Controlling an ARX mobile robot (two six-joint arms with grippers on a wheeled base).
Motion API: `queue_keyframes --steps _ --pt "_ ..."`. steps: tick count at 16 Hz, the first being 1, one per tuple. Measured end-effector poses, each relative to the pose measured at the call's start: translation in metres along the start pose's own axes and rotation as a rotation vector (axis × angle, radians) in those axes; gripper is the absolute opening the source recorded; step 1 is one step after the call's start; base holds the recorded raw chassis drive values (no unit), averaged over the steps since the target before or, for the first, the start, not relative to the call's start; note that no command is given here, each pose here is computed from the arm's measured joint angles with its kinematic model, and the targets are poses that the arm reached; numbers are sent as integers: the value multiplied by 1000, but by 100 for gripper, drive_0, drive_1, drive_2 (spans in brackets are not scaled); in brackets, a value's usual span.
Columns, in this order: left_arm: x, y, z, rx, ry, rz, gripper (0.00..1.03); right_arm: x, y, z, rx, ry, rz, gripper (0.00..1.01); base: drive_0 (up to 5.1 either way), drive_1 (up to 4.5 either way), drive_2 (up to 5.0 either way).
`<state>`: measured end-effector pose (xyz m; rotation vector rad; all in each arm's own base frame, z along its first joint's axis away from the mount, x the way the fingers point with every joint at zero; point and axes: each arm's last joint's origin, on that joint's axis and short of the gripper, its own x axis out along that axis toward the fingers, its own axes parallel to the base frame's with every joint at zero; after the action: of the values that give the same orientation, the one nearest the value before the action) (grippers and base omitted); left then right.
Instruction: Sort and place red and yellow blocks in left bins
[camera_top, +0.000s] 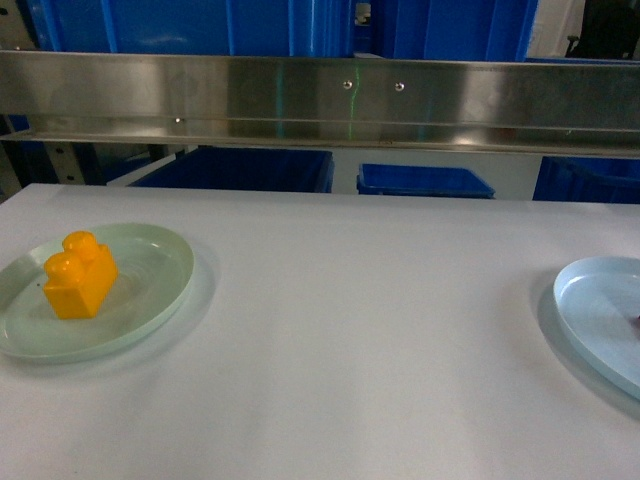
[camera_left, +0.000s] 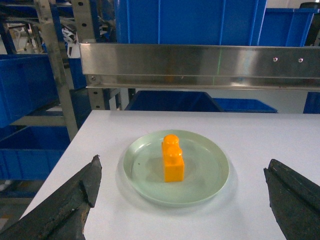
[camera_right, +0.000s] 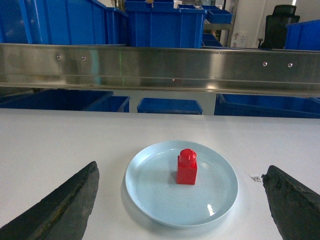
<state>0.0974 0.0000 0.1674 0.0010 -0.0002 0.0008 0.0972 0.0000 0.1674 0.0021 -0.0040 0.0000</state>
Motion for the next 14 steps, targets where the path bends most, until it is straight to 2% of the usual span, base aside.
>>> queue_keyframes --steps 8,11,14 --pt "0 0 0 0 1 0 98 0 0 0 0 0 0 98 0 0 0" --pt "1 -1 -5 4 53 -44 98 3 -1 1 0 -3 9 98 0 0 0" --pt "15 5 2 -4 61 -67 98 20 -8 13 15 1 -21 98 0 0 0"
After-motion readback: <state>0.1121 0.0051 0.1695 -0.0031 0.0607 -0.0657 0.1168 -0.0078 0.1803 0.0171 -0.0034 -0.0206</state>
